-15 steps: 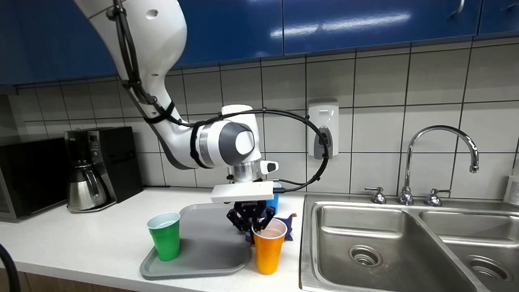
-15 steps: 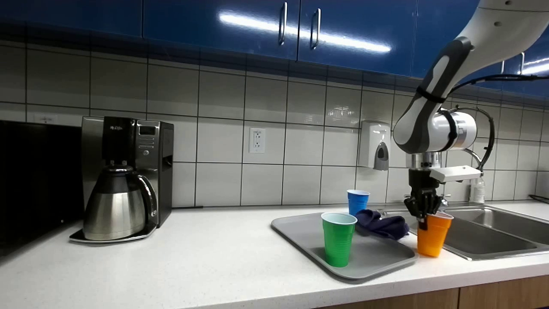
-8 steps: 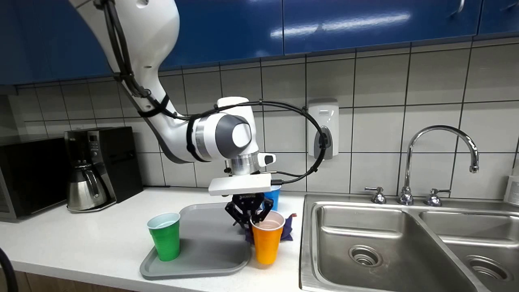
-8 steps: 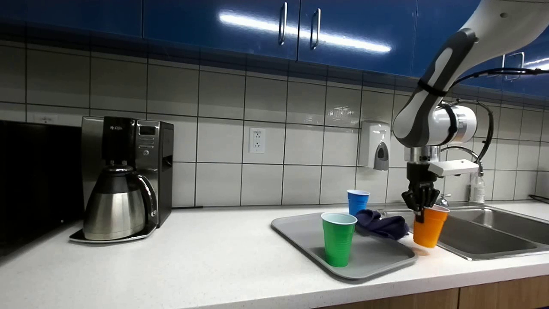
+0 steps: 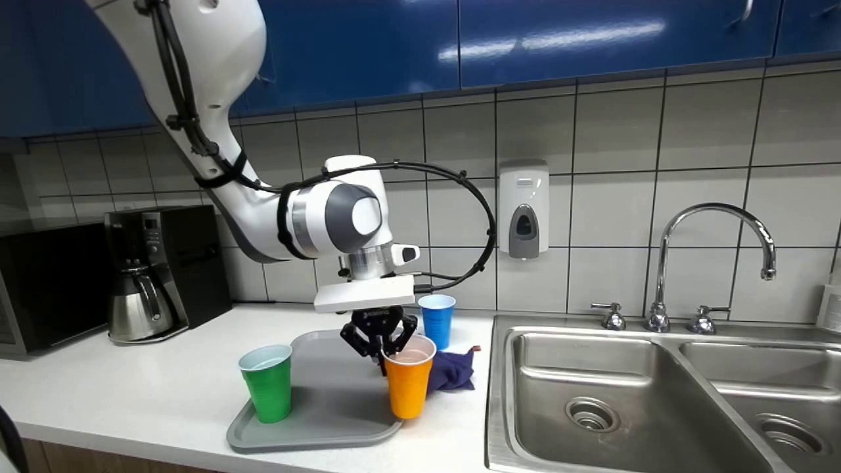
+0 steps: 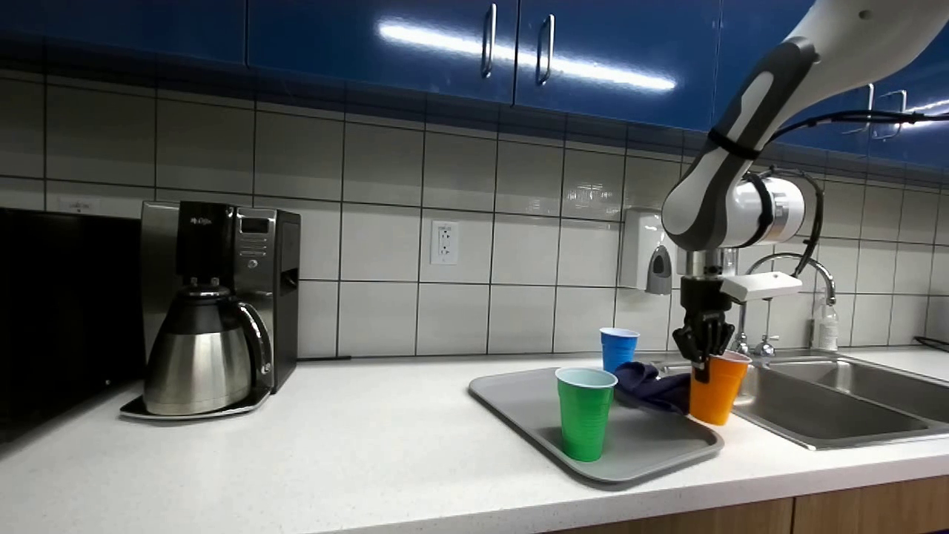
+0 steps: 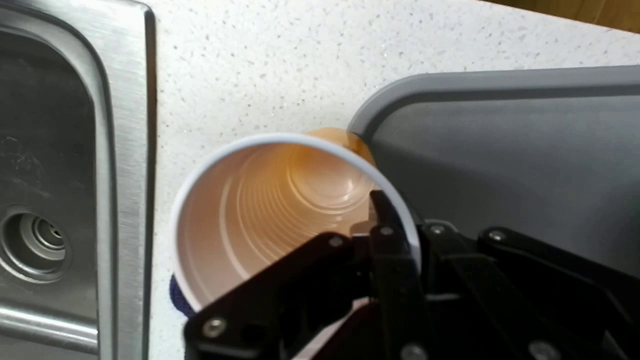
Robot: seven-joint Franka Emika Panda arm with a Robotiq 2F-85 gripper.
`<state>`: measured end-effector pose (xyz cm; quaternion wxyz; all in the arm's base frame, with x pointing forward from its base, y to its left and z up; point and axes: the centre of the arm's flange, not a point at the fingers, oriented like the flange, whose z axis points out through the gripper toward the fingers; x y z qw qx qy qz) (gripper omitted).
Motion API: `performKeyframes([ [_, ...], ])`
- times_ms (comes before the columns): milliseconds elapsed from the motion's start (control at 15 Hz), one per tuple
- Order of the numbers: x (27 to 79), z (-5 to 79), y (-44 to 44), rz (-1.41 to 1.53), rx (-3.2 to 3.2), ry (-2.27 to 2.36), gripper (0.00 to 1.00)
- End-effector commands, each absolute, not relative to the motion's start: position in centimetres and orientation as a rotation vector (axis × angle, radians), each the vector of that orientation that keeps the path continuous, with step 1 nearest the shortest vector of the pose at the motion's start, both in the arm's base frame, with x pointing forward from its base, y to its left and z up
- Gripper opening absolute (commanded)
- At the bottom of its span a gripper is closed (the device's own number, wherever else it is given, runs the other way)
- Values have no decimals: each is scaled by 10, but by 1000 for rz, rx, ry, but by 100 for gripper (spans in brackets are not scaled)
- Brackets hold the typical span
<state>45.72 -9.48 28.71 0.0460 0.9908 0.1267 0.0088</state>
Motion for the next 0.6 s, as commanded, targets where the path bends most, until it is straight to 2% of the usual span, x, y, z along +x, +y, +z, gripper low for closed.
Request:
performKeyframes([
  [0,450,294,-69,36,3004,465,1],
  [533,444,283,-12,13,2977,631,1],
])
